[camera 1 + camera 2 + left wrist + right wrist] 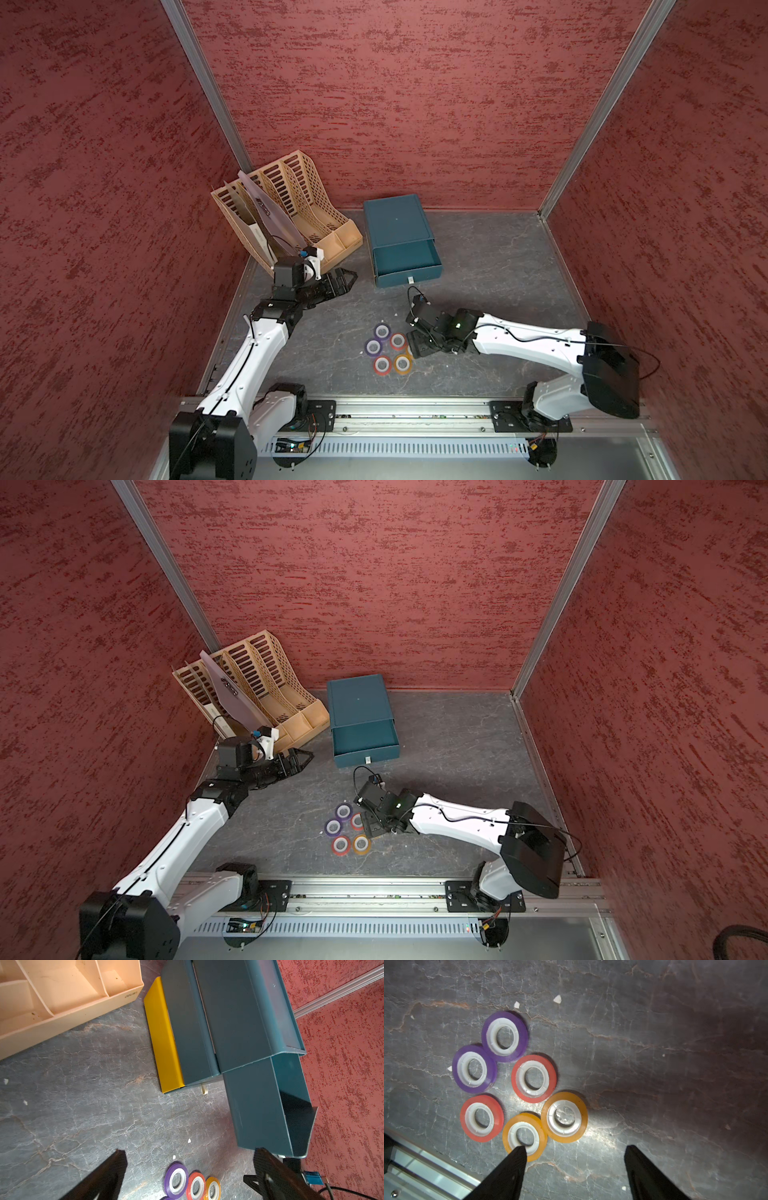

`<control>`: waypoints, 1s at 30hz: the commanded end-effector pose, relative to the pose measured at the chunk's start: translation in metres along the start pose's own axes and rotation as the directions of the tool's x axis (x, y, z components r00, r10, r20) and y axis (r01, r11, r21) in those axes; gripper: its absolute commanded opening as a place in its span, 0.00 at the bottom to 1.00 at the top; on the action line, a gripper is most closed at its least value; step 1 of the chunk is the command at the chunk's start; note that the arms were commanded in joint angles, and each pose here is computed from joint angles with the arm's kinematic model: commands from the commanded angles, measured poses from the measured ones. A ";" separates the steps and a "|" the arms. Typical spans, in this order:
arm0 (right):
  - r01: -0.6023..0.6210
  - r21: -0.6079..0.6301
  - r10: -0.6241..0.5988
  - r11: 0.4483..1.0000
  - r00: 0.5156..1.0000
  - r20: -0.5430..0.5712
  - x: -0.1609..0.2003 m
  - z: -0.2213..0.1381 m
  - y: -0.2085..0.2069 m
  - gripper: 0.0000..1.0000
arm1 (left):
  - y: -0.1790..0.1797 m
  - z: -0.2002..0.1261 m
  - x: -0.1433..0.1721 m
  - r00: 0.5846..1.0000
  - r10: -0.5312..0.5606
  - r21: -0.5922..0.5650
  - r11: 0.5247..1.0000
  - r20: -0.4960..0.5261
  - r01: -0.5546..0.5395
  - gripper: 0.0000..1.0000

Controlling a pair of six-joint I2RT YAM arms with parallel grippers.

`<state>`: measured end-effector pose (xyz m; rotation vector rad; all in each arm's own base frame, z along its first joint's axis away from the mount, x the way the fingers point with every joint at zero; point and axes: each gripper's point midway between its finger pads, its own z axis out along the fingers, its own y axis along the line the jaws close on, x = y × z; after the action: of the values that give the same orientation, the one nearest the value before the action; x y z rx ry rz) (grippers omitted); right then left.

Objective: Place the transparent tape into the drawer according to color
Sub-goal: Pick up the tape at the center of the board.

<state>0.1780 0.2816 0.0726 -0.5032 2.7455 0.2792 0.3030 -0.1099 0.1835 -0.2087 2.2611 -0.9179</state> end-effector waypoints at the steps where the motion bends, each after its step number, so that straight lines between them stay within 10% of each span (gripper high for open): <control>1: -0.002 0.058 0.002 0.998 1.000 0.010 -0.002 0.005 -0.005 0.73 | -0.003 -0.003 0.002 1.000 -0.007 0.026 1.000 -0.002 0.007 1.00; 30: -0.010 0.215 0.039 0.977 0.991 -0.131 0.034 0.043 -0.029 0.42 | 0.007 -0.005 0.009 0.999 -0.025 0.004 1.000 -0.021 0.025 1.00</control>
<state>0.1761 0.2701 0.0179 -0.4597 2.8486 0.0479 0.2967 -0.1072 0.1787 -0.2237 2.2738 -0.9427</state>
